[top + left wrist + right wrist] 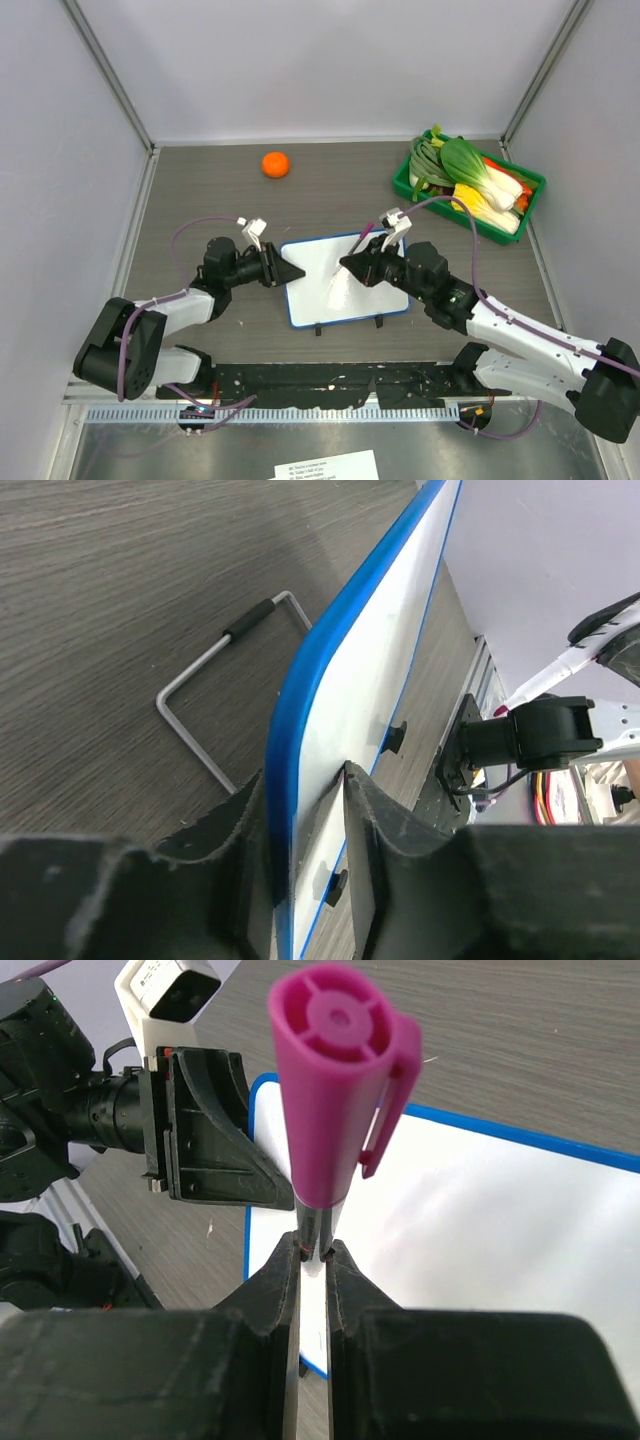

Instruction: Write a sentence on the whiteboard

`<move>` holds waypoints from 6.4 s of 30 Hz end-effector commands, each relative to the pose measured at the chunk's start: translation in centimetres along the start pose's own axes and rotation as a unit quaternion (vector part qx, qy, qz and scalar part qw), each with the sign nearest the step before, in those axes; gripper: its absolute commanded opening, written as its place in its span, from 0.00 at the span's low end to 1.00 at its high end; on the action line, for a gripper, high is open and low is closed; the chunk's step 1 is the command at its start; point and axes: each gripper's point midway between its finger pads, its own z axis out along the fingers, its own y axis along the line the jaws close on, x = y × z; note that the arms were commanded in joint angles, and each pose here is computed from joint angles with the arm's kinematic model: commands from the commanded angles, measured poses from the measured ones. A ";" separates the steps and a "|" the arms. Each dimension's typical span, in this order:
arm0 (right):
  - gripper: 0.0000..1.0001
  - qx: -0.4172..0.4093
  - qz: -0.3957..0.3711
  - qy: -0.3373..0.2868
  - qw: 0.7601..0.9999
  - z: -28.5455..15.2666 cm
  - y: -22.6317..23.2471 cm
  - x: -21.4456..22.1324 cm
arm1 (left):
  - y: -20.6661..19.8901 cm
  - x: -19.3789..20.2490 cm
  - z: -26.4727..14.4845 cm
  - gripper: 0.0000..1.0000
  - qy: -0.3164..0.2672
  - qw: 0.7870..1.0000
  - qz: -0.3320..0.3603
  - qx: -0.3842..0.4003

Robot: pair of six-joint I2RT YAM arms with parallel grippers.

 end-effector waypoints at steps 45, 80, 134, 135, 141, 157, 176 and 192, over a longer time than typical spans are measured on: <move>0.01 0.052 -0.017 -0.183 0.982 5.0 1.9 -6.0 | 3.4 1.7 -0.8 0.00 0.030 0.995 0.023 -0.089; 0.01 0.074 -0.006 -0.123 0.990 5.1 -0.5 -1.0 | 3.3 1.9 -0.6 0.00 0.034 0.996 0.023 -0.082; 0.01 0.099 0.000 -0.141 0.985 4.8 -0.8 -2.6 | 3.3 1.9 -0.5 0.00 0.037 0.996 0.021 -0.077; 0.01 0.102 0.001 -0.143 0.984 4.8 -0.9 -2.7 | 3.3 1.9 -0.5 0.00 0.037 0.996 0.020 -0.078; 0.01 0.106 0.003 -0.150 0.983 4.4 -0.9 -3.1 | 3.3 2.0 -0.4 0.00 0.039 0.996 0.020 -0.076; 0.01 0.092 0.000 -0.173 0.981 4.6 0.7 -6.0 | 3.3 1.9 -0.4 0.00 0.039 0.996 0.020 -0.074; 0.01 0.122 -0.008 -0.137 0.983 5.8 -1.1 -3.4 | 3.2 2.0 -0.4 0.00 0.040 0.996 0.021 -0.073; 0.01 0.120 0.004 -0.109 0.987 5.2 -1.8 -1.1 | 3.1 2.0 -0.4 0.00 0.039 0.996 0.022 -0.072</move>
